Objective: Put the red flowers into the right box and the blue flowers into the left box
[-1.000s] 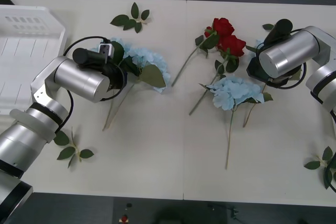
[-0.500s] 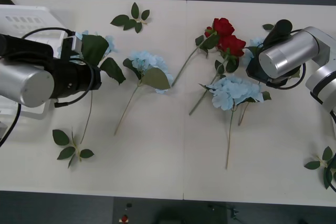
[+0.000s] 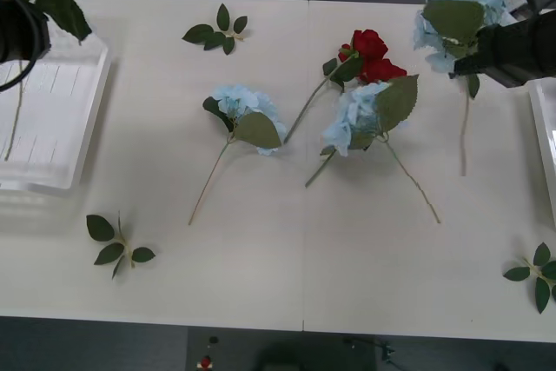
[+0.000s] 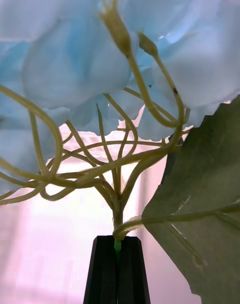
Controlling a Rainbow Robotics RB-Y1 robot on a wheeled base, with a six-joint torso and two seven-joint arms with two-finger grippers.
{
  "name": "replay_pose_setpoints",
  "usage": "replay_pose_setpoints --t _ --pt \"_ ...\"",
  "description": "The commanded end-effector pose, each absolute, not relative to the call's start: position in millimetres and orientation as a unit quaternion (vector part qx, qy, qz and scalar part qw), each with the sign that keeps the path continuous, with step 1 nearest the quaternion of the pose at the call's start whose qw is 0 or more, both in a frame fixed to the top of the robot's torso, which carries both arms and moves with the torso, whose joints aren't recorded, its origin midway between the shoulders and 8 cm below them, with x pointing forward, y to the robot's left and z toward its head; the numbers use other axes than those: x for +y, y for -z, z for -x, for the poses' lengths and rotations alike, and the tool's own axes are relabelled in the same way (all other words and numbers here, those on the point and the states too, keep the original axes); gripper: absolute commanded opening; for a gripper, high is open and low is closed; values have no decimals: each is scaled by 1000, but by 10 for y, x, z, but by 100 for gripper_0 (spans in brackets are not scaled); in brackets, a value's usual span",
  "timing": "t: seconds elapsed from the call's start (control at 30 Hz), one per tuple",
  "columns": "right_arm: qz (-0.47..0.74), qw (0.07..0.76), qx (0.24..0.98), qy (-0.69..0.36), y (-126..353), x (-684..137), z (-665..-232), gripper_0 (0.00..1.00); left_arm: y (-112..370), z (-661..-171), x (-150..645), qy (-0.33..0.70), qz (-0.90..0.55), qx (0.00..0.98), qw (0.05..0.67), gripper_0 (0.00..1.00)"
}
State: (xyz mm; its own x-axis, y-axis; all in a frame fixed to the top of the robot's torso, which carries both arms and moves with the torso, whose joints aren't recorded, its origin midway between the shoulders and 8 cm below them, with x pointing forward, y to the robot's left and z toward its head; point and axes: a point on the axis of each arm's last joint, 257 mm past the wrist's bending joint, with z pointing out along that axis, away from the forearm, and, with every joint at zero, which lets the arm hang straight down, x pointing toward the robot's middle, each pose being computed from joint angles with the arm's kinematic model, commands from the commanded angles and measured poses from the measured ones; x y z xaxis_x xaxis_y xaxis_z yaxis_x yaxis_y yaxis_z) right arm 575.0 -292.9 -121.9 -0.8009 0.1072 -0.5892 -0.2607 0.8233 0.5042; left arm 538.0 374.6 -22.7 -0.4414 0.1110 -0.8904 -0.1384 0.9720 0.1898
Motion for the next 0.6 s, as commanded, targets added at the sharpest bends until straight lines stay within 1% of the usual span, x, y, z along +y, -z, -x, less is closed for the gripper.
replay_pose_setpoints --t 0.03,0.13,0.23,0.33,0.47,0.57,0.6 --pt "240 362 850 -300 1000 -2852 -5409 0 -19 -5291 4352 -177 16 830 528 0" --pt "362 398 780 -319 918 -2604 -5149 0 -18 -5224 4769 -190 26 836 515 0" --pt "461 434 710 -308 834 -2306 -4935 0 63 -5197 5204 -192 28 837 511 0" --pt "498 460 660 -324 687 -1855 -4740 0 196 -5210 5575 -198 27 835 512 0" --pt "497 485 624 -359 501 -1407 -4623 0 326 -5257 5851 -202 28 834 513 1" --pt "469 485 612 -412 396 -1048 -4531 0 371 -5294 5979 -201 25 831 519 10" --pt "461 487 609 -424 364 -947 -4515 0 374 -5298 6001 -201 26 831 519 21"
